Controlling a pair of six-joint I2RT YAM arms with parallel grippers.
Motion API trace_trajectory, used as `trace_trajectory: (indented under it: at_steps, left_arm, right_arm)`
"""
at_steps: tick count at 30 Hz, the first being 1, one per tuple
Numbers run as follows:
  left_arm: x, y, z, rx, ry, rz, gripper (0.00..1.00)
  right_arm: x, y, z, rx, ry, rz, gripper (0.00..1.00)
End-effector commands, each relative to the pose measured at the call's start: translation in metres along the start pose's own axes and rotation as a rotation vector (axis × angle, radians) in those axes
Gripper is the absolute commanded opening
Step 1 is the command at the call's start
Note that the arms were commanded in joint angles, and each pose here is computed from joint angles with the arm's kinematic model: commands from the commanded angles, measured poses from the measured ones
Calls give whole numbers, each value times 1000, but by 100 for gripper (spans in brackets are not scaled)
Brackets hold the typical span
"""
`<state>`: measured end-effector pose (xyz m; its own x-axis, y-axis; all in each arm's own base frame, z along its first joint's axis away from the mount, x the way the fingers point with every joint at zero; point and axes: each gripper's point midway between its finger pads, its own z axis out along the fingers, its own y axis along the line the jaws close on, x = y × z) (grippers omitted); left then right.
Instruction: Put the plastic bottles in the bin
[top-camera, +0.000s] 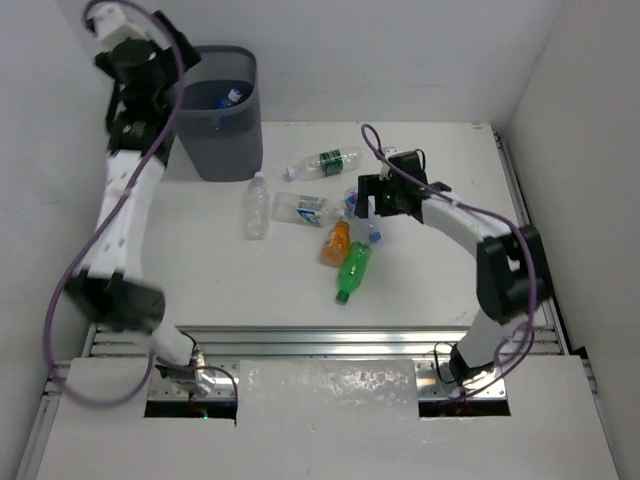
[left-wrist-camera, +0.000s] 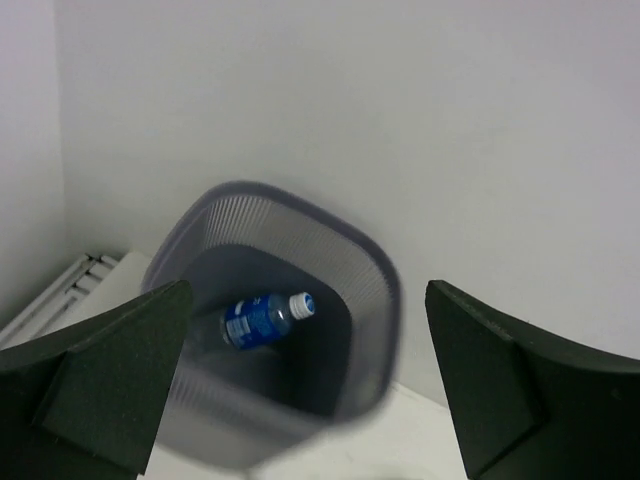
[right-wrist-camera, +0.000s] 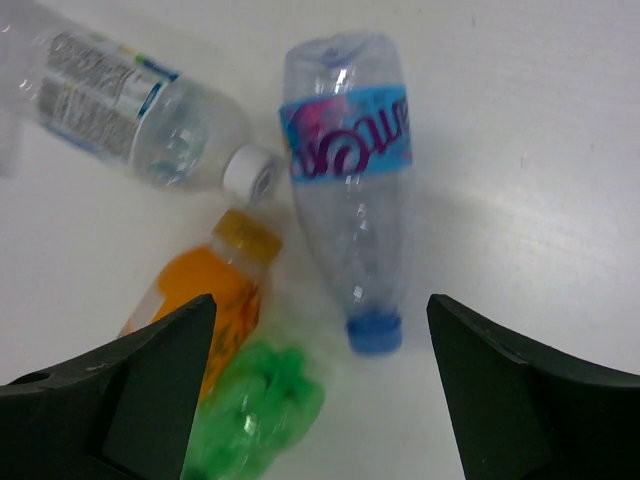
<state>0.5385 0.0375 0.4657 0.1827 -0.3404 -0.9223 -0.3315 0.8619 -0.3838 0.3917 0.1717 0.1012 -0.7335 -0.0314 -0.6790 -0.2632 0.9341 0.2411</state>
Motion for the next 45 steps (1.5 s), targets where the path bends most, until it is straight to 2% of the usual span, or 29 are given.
trace_trajectory:
  at_steps: [1,2,3,4,5,6,8,9,10,13,16,17,18,20,21,23,27,30,32,33,34,35,36,37,39,41,42,43,45]
  left_arm:
    - [-91,-9,-120,174,-102,-205,100]
    - [-77,-5,-132,190,-63,-203,100]
    - [-32,2,-140,208,53,-196,100]
    - [-42,1,-168,266,38,-214,100]
    - [-24,4,-178,292,83,-213,100]
    - [17,4,-187,345,185,-219,100]
    - [29,-4,-211,455,215,-240,100]
    - [60,-9,-222,532,303,-224,100]
    - [69,-12,-228,569,334,-219,100]
    - [101,-31,-245,710,458,-227,100]
    - [119,-77,-273,952,510,-262,100]
    - [120,-101,-293,1053,529,-259,100]
    - [139,-114,-294,1096,575,-242,100]
    - [140,-141,-316,1247,600,-260,100]
    - [154,-148,-315,1276,636,-271,100]
    - [150,-162,-326,1363,625,-309,100]
    - [167,-179,-332,1399,662,-309,100]
    - [169,-191,-346,1468,691,-327,93]
    - [173,-198,-349,1479,710,-326,74]
    - [174,-200,-350,1481,717,-319,43]
    - [171,-203,-348,1474,735,-313,19]
    - [174,-204,-345,1460,743,-296,0]
    - [174,-205,-342,1443,744,-284,0]
    - [172,-205,-339,1413,761,-268,0]
    - [164,-205,-316,1304,687,-227,0]
    - [148,-196,-268,1040,595,-173,0]
    - [141,-184,-245,917,559,-147,0]
    - [116,-169,-211,731,461,-126,0]
    - [74,-139,-165,549,327,-148,0]
  right_arm:
    - [-17,-15,36,8,30,-51,85]
    - [-13,-14,43,-8,59,-59,81]
    - [-25,-11,49,-24,49,-70,78]
    - [-15,-11,65,-48,92,-83,78]
    - [-7,-15,73,-38,113,-88,77]
    - [-8,-21,80,-21,113,-97,75]
    - [-1,-33,91,-3,144,-89,60]
    - [-1,-42,89,3,142,-75,45]
    - [-2,-44,86,6,135,-72,38]
    - [-31,-45,53,41,-20,-79,22]
    - [-55,-18,-3,-9,-186,-102,20]
    - [-44,-8,-14,-53,-190,-104,20]
    - [-54,24,-45,-199,-246,-114,20]
    - [-45,54,-69,-372,-275,-136,21]
    - [-44,82,-99,-527,-295,-153,21]
    - [-39,105,-123,-662,-327,-181,21]
    - [-37,149,-178,-894,-364,-249,22]
    - [-45,177,-203,-990,-378,-312,23]
    - [-47,190,-216,-1057,-381,-338,26]
    - [-52,193,-222,-1072,-400,-330,28]
    - [-53,193,-224,-1075,-405,-330,32]
    - [-58,191,-224,-1047,-426,-317,41]
    - [-63,188,-221,-1008,-442,-299,55]
    - [-64,179,-213,-954,-441,-268,97]
    - [-71,155,-197,-817,-454,-190,99]
    - [-81,106,-170,-556,-478,-67,99]
    - [-66,82,-154,-432,-411,-6,99]
    - [-58,62,-143,-329,-391,24,99]
    - [-37,33,-130,-189,-355,41,99]
